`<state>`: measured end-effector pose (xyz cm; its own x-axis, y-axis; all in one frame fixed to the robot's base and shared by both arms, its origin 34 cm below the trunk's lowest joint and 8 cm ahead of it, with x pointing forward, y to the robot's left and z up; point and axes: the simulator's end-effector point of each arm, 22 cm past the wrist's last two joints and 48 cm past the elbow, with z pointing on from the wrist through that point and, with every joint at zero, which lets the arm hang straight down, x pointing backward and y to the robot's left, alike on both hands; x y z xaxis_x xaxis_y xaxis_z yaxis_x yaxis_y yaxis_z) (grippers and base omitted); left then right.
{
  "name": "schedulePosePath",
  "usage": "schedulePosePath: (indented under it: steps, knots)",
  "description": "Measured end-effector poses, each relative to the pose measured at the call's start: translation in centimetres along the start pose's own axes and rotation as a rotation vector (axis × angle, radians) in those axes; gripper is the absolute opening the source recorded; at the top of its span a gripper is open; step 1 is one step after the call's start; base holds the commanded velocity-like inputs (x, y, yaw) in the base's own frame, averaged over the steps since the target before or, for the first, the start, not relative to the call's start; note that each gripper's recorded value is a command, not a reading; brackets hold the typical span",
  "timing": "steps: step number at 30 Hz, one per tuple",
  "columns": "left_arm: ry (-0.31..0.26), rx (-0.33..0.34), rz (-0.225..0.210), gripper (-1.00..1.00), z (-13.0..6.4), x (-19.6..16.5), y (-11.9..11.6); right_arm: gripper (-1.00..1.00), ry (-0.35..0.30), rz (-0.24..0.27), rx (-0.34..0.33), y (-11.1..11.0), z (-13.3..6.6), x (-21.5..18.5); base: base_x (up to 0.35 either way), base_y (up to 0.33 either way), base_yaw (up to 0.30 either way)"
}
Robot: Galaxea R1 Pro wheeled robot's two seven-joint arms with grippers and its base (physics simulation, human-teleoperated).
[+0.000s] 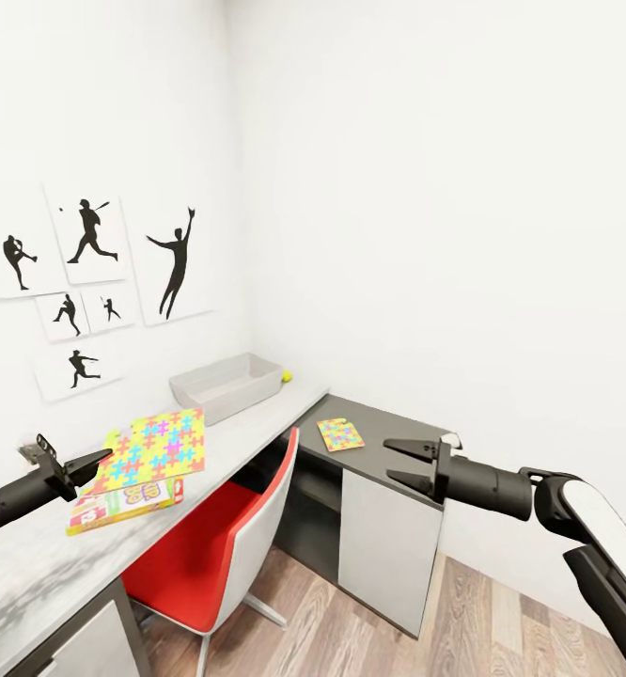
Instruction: Put all the toys in the child's room - the three board games (two on the bed and one on the table), the two jigsaw puzzles on the table, and the tennis ball on the table - inside the toy box on the table in the child's room.
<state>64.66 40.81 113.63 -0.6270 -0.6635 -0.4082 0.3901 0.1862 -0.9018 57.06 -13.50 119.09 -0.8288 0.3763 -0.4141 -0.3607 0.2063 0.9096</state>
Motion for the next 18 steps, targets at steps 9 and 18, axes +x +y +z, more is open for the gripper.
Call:
schedulePosePath:
  steps: [9, 18]
  knots:
    - [-0.001, 0.004, 0.003, -1.00, 0.01, -0.01, -0.23, 1.00, -0.003, -0.018, 0.023, -0.33, 0.03, -0.03, 0.000, -0.163, 0.122]
    - [-0.003, 0.003, 0.003, -1.00, -0.15, -0.22, -0.69, 1.00, -0.004, -0.019, 0.022, 0.12, -0.05, -0.10, 0.000, -0.018, 0.021]
